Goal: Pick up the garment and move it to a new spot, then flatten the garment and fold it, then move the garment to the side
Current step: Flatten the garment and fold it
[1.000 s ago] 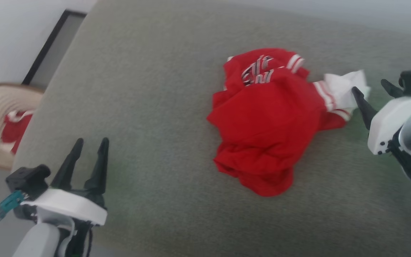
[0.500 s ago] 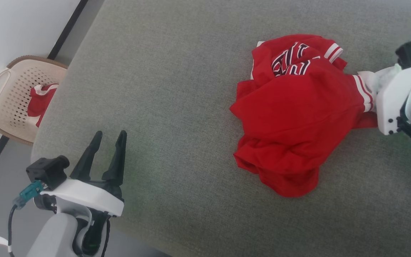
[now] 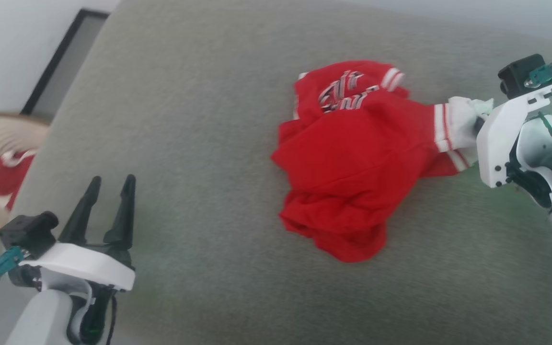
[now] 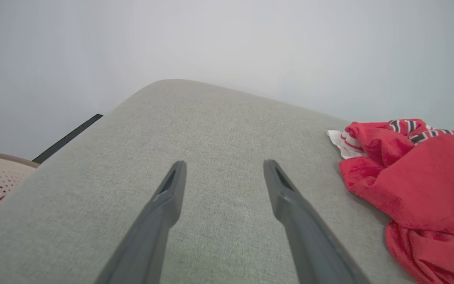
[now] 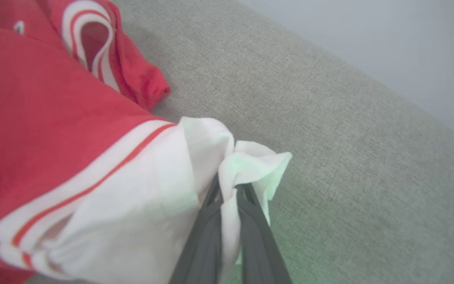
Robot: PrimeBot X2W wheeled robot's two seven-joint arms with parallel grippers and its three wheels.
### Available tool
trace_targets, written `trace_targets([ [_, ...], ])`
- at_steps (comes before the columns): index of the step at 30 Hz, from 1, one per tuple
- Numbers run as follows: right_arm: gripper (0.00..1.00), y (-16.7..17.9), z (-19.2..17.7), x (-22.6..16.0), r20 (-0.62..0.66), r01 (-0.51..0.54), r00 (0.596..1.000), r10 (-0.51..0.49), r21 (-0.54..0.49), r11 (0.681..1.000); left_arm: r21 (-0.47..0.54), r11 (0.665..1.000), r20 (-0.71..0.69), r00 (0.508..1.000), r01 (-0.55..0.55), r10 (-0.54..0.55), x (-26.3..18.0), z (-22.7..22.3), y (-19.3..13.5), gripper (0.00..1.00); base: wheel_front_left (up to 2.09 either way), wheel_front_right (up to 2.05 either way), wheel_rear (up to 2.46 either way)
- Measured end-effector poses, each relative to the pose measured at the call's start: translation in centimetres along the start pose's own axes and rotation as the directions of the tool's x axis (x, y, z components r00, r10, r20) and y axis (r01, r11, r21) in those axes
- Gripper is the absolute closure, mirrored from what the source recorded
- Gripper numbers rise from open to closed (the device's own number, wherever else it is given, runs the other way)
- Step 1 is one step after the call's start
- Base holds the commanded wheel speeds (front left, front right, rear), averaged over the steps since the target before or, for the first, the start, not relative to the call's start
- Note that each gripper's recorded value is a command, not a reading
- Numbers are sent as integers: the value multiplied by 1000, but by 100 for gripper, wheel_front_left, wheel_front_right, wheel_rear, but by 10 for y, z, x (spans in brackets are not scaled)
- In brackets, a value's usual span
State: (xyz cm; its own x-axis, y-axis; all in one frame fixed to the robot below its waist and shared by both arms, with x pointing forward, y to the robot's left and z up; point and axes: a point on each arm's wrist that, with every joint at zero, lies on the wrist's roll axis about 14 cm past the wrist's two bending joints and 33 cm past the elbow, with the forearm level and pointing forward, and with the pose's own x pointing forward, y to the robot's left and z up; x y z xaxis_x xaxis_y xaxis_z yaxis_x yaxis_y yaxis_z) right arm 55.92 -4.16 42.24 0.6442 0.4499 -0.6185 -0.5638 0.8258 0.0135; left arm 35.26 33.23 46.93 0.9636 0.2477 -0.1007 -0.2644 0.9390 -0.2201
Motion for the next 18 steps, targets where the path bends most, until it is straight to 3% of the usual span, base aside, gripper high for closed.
trace_targets([
  [9,100,-25,-3,-70,79,55,995,-59,52,997,-1,995,15,995,95,-95,14,3,-25,0,0,0,0],
  [18,100,-39,-70,-137,10,136,990,-140,177,975,0,983,30,983,182,-182,29,8,-54,0,0,0,0],
])
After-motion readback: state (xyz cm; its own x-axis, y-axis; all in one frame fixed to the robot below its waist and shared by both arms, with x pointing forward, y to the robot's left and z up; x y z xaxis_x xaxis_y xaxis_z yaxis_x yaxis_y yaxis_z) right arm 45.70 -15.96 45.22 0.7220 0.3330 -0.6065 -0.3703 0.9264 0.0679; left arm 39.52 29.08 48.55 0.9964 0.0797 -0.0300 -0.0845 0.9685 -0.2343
